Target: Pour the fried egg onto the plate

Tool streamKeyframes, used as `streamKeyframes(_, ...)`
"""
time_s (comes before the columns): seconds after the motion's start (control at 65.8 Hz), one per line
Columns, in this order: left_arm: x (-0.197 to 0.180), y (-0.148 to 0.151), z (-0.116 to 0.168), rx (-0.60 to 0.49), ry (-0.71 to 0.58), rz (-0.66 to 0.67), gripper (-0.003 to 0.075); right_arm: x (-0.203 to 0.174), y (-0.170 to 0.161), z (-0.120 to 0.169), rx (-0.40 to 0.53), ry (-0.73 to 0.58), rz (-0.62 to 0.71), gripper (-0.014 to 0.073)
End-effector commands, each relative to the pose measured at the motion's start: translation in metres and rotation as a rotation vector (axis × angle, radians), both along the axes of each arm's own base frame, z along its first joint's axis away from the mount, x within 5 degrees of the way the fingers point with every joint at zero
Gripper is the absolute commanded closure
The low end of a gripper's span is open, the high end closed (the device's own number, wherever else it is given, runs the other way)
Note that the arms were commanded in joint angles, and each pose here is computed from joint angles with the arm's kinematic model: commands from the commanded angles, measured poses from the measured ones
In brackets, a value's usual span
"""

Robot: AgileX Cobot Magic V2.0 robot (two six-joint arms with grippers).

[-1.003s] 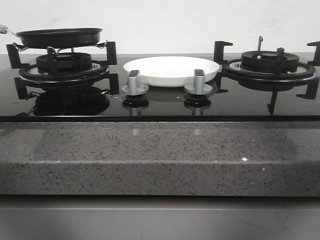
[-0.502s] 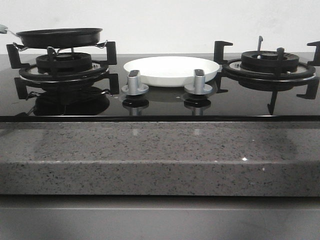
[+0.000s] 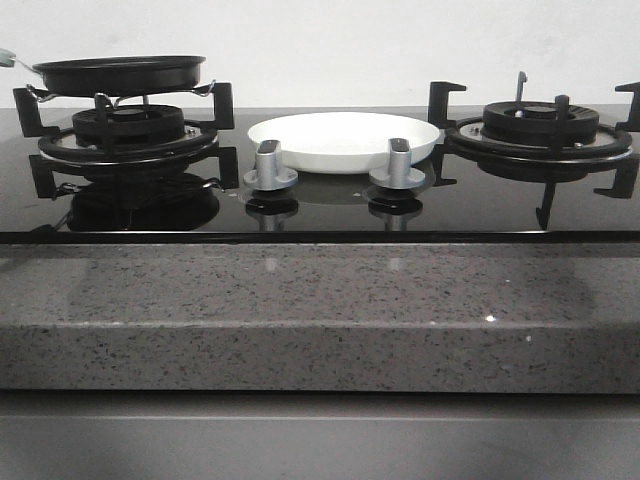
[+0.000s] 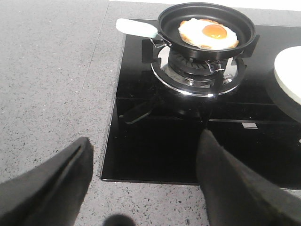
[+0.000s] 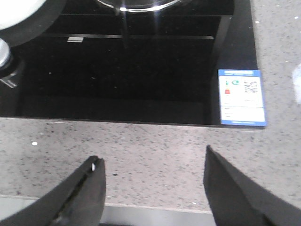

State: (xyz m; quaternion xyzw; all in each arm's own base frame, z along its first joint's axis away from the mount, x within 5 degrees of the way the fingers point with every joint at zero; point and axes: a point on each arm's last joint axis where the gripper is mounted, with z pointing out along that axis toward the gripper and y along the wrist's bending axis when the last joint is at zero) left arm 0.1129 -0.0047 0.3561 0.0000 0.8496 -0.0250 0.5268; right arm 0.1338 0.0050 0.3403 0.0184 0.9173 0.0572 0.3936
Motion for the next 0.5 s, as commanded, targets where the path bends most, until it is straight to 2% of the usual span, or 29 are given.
streamKeyframes(0.0, 0.003, 0.000, 0.014, -0.014, -0.088, 0.003, 0.0241, 0.009, 0.005, 0.017, 0.033, -0.082, 0.047, 0.0108)
streamKeyframes(0.182, 0.003, 0.000, 0.014, -0.014, -0.088, 0.003, 0.0241, 0.036, 0.030, 0.027, 0.087, -0.037, 0.257, 0.0108)
streamKeyframes(0.486, 0.003, 0.000, 0.014, -0.014, -0.088, 0.003, 0.0241, 0.107, 0.061, 0.042, 0.132, 0.052, 0.377, 0.0108)
